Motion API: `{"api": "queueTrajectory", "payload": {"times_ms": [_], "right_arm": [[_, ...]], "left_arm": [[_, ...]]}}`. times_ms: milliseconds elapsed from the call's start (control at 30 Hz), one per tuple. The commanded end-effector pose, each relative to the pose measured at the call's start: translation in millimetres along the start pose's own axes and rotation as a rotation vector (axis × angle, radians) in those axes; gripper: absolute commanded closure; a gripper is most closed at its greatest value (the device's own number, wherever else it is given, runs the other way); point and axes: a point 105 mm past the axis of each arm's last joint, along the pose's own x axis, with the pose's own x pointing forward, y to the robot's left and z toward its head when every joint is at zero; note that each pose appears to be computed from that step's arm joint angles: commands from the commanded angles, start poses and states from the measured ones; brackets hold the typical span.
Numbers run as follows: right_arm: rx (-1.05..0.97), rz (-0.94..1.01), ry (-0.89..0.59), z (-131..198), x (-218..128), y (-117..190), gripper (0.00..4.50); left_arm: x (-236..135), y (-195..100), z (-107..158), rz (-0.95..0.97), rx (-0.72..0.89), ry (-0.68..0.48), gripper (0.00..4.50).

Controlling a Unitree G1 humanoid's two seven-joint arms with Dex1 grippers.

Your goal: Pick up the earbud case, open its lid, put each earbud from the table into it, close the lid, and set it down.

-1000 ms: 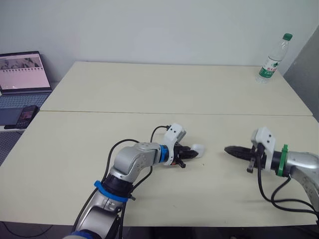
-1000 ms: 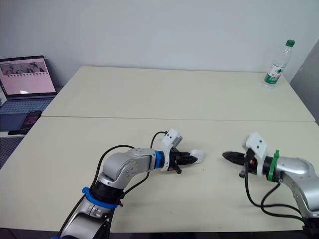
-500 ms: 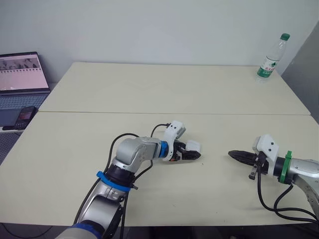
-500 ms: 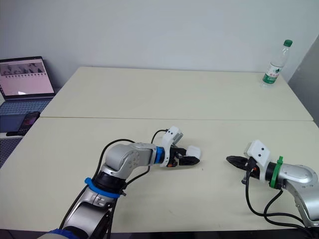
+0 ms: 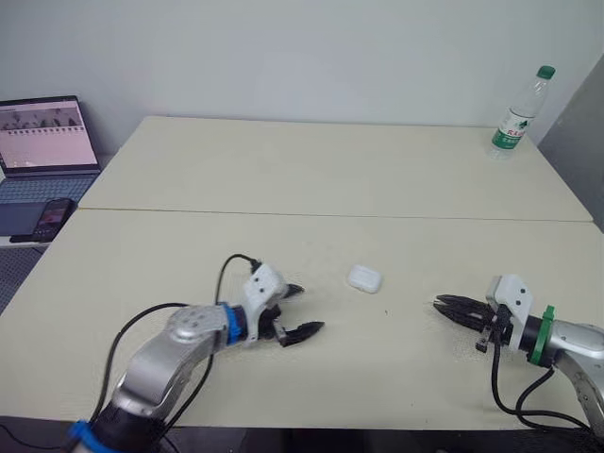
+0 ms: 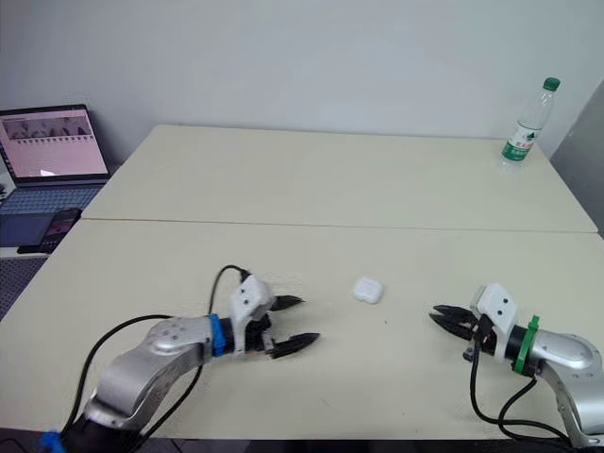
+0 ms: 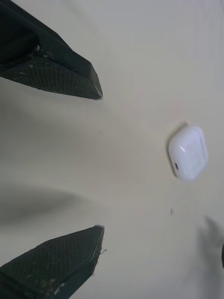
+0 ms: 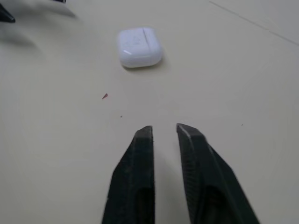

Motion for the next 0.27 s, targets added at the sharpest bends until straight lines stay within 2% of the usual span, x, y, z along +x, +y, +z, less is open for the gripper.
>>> {"api": "queueTrajectory", "payload": {"times_ms": [33,200,267], "right_arm": [[-0.035,-0.011,-0.018,-2.5,-7.3,-2.7,2.51],[-0.007,-0.038,-0.030,-19.0,-16.6,-5.9,0.60],[-0.005,-0.044,-0.035,-22.1,-18.1,-7.5,0.02]], "left_arm": [[-16.5,9.0,5.3,0.066,0.144,-0.062,0.00],[-29.1,9.4,-9.2,0.109,0.112,-0.071,0.00],[-29.7,9.2,-12.7,0.115,0.105,-0.071,0.00]]}}
